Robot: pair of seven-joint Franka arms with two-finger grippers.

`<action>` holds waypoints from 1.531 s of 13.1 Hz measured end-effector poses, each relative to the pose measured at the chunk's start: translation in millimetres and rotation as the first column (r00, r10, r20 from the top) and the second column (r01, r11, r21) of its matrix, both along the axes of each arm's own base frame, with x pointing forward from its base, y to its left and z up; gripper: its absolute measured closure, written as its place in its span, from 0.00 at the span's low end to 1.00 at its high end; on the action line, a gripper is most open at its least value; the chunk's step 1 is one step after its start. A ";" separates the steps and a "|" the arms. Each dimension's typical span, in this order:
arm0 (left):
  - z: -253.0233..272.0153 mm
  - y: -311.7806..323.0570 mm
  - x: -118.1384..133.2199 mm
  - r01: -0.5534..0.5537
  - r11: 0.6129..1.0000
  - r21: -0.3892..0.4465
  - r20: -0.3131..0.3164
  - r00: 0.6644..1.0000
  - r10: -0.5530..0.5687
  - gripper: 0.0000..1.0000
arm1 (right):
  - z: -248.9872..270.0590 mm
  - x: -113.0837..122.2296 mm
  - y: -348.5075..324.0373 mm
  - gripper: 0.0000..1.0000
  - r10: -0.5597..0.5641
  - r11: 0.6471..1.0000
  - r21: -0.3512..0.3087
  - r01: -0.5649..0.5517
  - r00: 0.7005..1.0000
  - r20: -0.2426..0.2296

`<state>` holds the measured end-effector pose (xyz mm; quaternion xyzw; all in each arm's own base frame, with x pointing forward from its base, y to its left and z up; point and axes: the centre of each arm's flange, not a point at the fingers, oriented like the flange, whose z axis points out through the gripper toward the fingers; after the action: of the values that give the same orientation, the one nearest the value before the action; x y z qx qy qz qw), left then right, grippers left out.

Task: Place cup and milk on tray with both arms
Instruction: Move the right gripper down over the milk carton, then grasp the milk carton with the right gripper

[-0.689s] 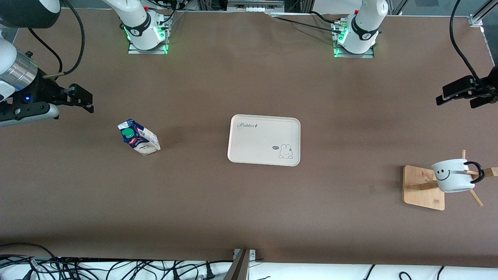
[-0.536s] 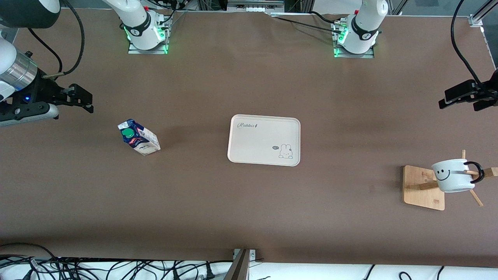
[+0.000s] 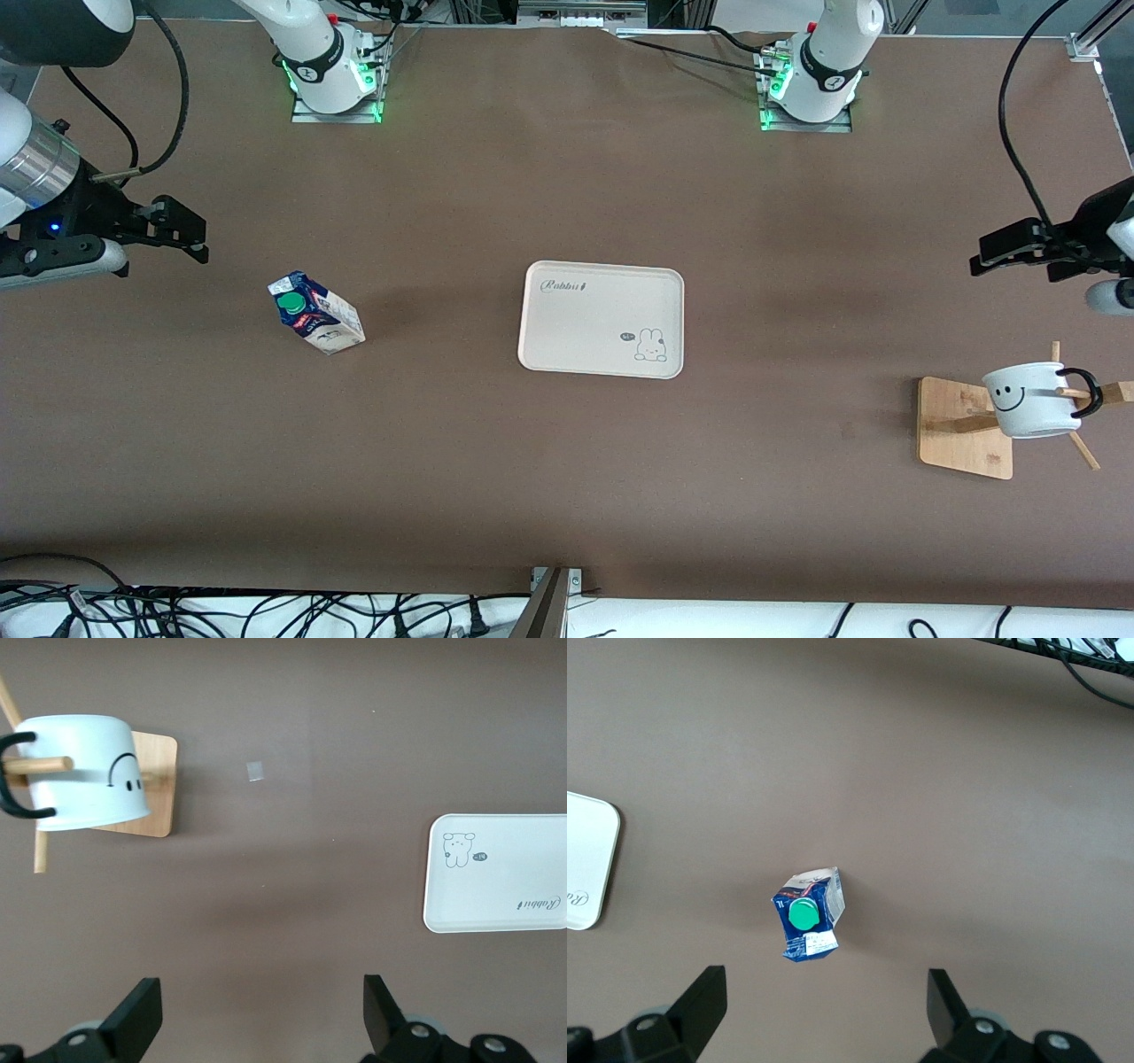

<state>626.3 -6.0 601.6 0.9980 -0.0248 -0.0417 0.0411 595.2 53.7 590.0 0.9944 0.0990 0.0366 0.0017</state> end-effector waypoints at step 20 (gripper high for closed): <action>-16.5 -28.7 -77.4 0.045 0.991 0.122 0.003 0.999 -0.046 0.00 | -255.7 -17.6 41.1 0.00 0.065 0.998 -0.009 -0.066 0.995 -0.075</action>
<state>549.0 -34.7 585.1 0.9979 -0.0452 -0.0409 -0.0211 577.5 94.8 334.3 0.9913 0.1316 -0.0010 0.0026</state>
